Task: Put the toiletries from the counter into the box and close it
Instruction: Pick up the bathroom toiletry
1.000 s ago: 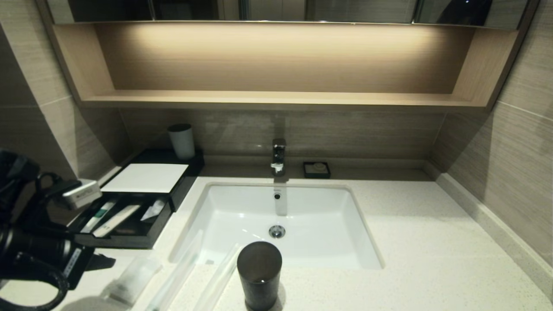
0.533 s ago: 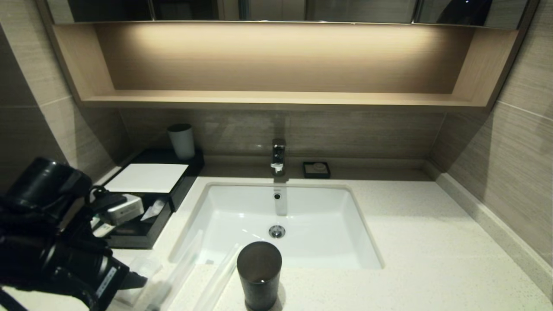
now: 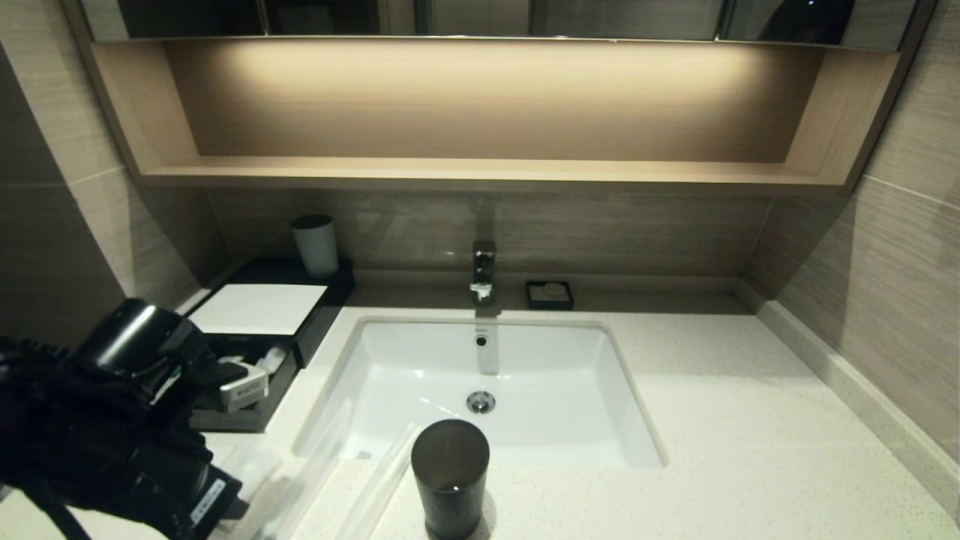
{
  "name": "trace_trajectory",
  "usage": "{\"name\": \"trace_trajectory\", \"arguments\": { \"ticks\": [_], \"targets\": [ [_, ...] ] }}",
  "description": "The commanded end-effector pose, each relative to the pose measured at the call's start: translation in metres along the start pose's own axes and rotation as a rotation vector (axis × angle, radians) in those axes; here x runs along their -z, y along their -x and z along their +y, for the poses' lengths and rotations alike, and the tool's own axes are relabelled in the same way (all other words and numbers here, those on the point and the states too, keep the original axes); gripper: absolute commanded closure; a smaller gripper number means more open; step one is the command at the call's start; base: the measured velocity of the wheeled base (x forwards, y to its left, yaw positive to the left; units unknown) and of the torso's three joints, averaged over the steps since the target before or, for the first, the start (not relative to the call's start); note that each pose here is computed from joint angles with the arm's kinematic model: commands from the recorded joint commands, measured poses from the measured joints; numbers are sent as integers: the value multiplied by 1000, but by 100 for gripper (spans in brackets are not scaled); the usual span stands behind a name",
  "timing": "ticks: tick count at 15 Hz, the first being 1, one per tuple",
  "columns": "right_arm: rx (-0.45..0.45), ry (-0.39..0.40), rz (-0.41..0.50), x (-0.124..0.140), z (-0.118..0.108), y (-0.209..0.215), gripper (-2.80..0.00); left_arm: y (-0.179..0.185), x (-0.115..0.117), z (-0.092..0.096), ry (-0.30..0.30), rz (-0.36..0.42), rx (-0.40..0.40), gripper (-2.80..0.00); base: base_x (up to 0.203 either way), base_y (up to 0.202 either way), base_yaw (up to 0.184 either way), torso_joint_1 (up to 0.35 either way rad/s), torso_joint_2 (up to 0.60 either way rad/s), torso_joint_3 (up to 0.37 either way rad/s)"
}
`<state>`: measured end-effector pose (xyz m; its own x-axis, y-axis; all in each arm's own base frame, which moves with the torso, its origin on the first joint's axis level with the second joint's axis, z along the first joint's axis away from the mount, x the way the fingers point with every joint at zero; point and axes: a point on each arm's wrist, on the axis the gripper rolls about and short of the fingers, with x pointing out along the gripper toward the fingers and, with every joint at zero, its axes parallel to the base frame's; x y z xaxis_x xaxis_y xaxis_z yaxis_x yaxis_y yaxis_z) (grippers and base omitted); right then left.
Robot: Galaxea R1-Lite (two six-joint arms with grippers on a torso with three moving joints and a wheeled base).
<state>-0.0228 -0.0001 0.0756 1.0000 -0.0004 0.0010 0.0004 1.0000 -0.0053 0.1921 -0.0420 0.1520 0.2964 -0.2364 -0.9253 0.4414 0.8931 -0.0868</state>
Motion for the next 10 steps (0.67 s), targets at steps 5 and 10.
{"name": "trace_trajectory", "arguments": {
  "ticks": [5, 10],
  "targets": [
    [0, 1, 1, 0, 0, 0, 0, -14, 0, 3, 9, 69, -17, 0, 0, 0, 0, 0, 0, 0],
    [0, 1, 1, 0, 0, 0, 0, -15, 0, 0, 5, 83, -10, -280, 0, 0, 0, 0, 0, 0]
  ]
}}
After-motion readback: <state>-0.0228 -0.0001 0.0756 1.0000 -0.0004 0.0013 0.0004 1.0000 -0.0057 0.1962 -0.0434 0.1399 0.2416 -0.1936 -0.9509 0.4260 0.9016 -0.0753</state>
